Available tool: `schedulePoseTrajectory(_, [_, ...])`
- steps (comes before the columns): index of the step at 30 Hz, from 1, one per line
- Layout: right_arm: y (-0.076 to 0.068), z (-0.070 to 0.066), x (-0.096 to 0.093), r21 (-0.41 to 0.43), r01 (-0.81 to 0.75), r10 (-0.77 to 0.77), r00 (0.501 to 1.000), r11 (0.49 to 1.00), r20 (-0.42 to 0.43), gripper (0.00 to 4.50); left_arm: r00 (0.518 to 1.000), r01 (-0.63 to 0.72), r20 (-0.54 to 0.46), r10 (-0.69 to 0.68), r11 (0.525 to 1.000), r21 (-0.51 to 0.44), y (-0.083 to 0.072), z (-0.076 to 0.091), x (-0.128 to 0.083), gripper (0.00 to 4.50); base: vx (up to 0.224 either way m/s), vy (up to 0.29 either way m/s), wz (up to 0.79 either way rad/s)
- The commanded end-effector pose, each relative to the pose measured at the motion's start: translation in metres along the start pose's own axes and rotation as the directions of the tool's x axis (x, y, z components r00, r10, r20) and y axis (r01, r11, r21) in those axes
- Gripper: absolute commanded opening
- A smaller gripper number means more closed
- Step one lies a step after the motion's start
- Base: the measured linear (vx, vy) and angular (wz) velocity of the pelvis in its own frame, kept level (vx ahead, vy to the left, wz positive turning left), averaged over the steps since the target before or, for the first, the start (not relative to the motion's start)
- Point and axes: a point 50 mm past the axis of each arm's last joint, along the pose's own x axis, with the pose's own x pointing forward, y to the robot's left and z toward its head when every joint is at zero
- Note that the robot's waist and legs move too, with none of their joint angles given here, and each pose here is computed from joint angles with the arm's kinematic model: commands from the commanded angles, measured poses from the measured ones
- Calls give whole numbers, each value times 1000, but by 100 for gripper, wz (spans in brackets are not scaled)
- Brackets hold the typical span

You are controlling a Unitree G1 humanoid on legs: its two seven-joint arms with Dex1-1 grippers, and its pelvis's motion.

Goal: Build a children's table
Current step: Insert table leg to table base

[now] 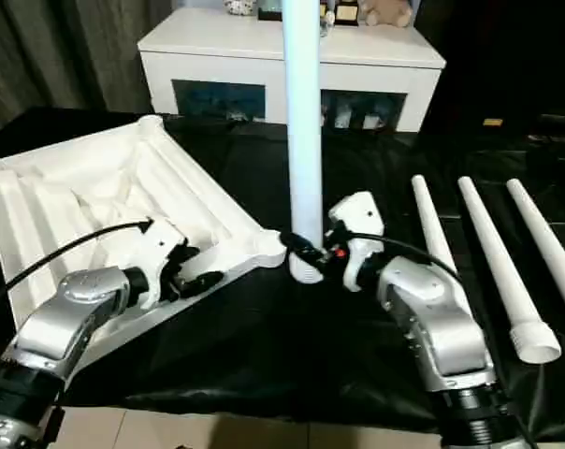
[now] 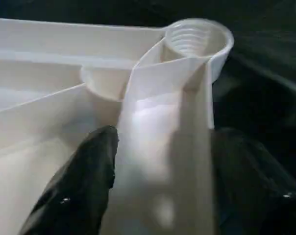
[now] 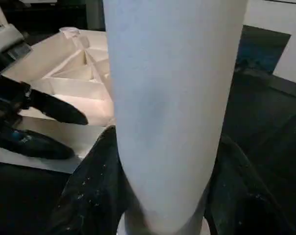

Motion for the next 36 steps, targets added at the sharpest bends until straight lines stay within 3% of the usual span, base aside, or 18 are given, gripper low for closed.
schedulePoseTrajectory(1, [-3,1,-3,0,7,-7,1000,1000,2,186,997,79,-21,-79,997,-17,-10,-2,5,311,0,0,0])
schedulePoseTrajectory(13, [-4,-2,-7,-5,19,-19,1000,1000,-10,186,993,74,-91,-72,997,21,-9,-3,9,206,0,0,0])
schedulePoseTrajectory(23, [-5,-4,-6,23,25,-24,1000,999,-16,186,971,133,-205,-126,991,22,-20,-15,12,127,0,0,0])
schedulePoseTrajectory(28, [-5,-2,-5,52,22,-22,1000,998,2,186,968,173,-195,-159,983,56,-25,-14,15,108,0,0,0])
schedulePoseTrajectory(29, [-5,2,-4,79,10,-12,1000,997,25,186,965,213,-177,-195,973,89,-29,-11,16,80,0,0,0])
schedulePoseTrajectory(30, [-5,2,-4,79,10,-12,1000,997,25,186,965,213,-177,-195,973,89,-29,-11,16,80,0,0,0])
schedulePoseTrajectory(33, [-8,9,-4,141,-35,23,996,989,86,186,923,382,-109,-368,906,182,-46,-7,8,65,0,0,0])
schedulePoseTrajectory(36, [-8,10,-4,159,-61,46,995,985,93,186,905,426,-109,-412,881,208,-49,-8,2,34,0,0,0])
